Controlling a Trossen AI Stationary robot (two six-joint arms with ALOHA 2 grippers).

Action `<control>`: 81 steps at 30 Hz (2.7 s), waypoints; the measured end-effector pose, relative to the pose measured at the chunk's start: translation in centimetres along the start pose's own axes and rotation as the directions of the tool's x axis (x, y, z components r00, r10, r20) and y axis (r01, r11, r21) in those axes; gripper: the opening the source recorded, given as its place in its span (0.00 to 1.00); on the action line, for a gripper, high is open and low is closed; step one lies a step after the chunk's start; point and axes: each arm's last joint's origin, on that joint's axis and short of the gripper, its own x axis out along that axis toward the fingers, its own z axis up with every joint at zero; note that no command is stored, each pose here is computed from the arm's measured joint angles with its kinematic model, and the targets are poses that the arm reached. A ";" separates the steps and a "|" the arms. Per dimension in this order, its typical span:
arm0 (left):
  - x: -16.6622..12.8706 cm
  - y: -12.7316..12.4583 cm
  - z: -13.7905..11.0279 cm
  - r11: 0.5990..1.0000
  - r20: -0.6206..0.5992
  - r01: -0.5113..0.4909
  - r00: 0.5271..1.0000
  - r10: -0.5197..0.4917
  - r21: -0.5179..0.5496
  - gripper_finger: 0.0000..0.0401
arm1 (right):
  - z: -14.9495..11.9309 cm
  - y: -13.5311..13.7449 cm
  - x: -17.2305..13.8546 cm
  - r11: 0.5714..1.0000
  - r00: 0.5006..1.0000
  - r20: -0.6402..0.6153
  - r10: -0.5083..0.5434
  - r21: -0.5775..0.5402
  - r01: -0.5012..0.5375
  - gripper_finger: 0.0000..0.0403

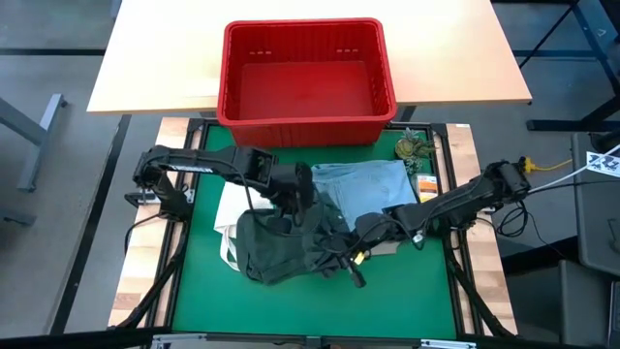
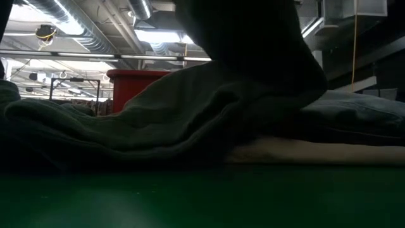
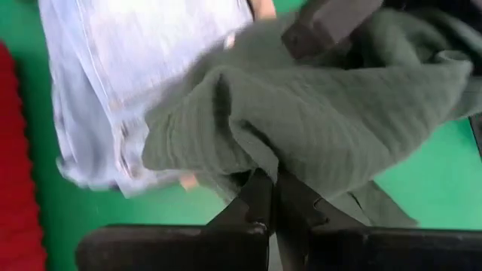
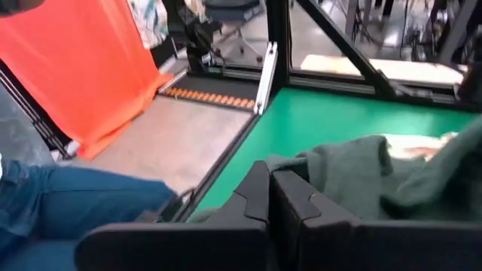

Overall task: Fold Laundry from Bin
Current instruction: Fold the green shirt

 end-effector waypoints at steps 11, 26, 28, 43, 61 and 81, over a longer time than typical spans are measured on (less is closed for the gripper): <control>-0.3 -3.2 -2.0 0.993 -0.226 -0.056 0.974 0.031 -0.103 0.00 | 0.0 -0.9 4.4 0.999 0.998 0.054 0.043 -0.014 -0.042 0.00; 0.5 -8.2 -4.6 0.974 -0.395 -0.204 0.907 0.148 -0.103 0.00 | -0.5 -2.3 10.7 0.997 0.998 0.031 0.061 -0.039 -0.060 0.00; 1.3 -8.9 -5.3 0.974 -0.428 -0.210 0.891 0.154 -0.086 0.00 | -0.8 -2.4 11.0 0.998 0.998 0.028 0.058 -0.040 -0.057 0.00; 5.9 -9.7 -9.9 0.920 -0.566 -0.384 0.742 0.358 0.078 0.00 | -2.7 -3.4 12.3 0.981 0.990 0.017 -0.142 -0.132 0.143 0.01; 6.5 -9.7 -10.2 0.906 -0.577 -0.423 0.749 0.326 -0.037 0.24 | -2.6 -3.4 12.2 0.979 0.987 0.012 -0.158 -0.128 0.158 0.46; 3.5 -10.6 -8.3 0.835 -0.145 -0.409 0.912 0.383 -0.367 0.25 | 2.0 -8.0 3.0 0.951 0.910 -0.277 -0.307 -0.064 0.301 0.49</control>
